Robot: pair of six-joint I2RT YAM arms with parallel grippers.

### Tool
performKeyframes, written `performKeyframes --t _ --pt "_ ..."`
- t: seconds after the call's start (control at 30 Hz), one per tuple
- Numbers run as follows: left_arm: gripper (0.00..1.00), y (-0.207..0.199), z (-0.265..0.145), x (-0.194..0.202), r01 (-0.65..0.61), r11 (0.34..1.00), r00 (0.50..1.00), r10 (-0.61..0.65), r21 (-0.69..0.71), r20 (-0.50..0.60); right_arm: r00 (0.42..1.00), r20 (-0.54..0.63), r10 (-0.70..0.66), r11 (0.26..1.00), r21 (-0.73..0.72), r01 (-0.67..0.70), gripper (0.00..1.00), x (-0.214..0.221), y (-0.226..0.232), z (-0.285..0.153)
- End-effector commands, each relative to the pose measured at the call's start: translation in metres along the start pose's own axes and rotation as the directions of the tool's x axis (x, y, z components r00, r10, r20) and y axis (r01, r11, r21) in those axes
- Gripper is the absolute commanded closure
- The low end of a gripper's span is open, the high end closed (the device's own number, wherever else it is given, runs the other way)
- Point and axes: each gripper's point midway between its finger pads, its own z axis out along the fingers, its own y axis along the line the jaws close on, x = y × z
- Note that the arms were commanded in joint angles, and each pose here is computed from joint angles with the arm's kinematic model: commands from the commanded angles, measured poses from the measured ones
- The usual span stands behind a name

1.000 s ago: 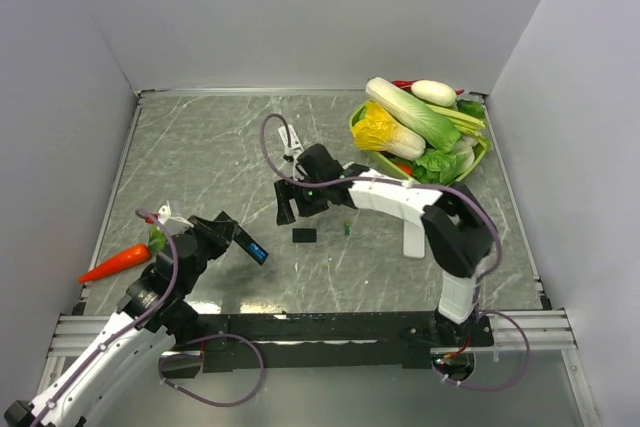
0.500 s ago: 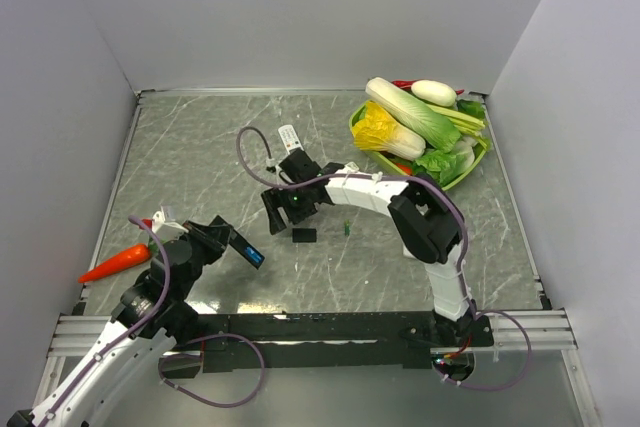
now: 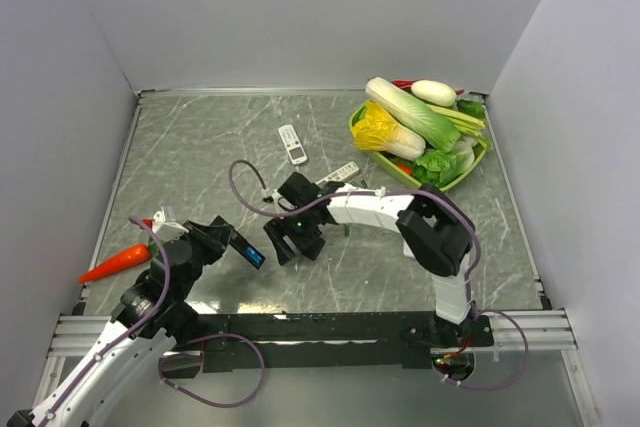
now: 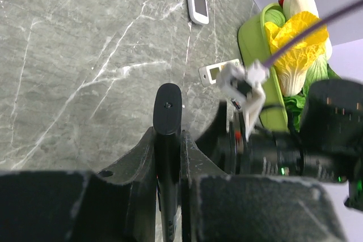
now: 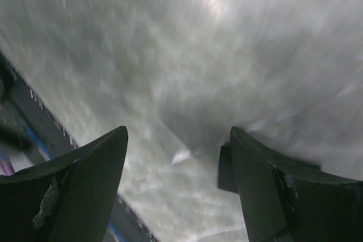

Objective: Load the batteries into the remote control

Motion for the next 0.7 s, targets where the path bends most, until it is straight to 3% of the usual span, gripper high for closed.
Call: performKeyframes --t 0.0,0.23,0.37,0.5,0.67 --pt "0.99 -0.019 -0.004 -0.01 0.036 0.998 0.999 -0.037 0.059 0.018 0.991 -0.128 0.023 0.997 0.071 -0.014 0.2 0.057 -0.011 -0.018" --pt "0.99 -0.021 0.0 -0.001 0.053 0.995 0.999 -0.052 0.084 -0.013 0.992 -0.102 0.073 0.983 0.174 -0.054 0.2 0.08 -0.022 -0.048" --pt "0.99 -0.024 0.001 0.004 0.053 0.994 0.998 -0.05 0.098 -0.032 0.995 0.016 0.101 0.961 0.258 -0.102 0.21 0.069 -0.025 -0.07" --pt "0.99 -0.026 0.003 0.009 0.064 0.991 0.997 -0.058 0.121 -0.052 0.989 0.127 0.076 0.937 0.33 -0.115 0.23 0.059 -0.033 -0.086" --pt "0.99 -0.033 0.003 0.017 0.092 0.979 0.994 -0.078 0.183 -0.078 0.992 0.127 0.007 0.912 0.407 -0.059 0.25 0.065 -0.053 -0.087"
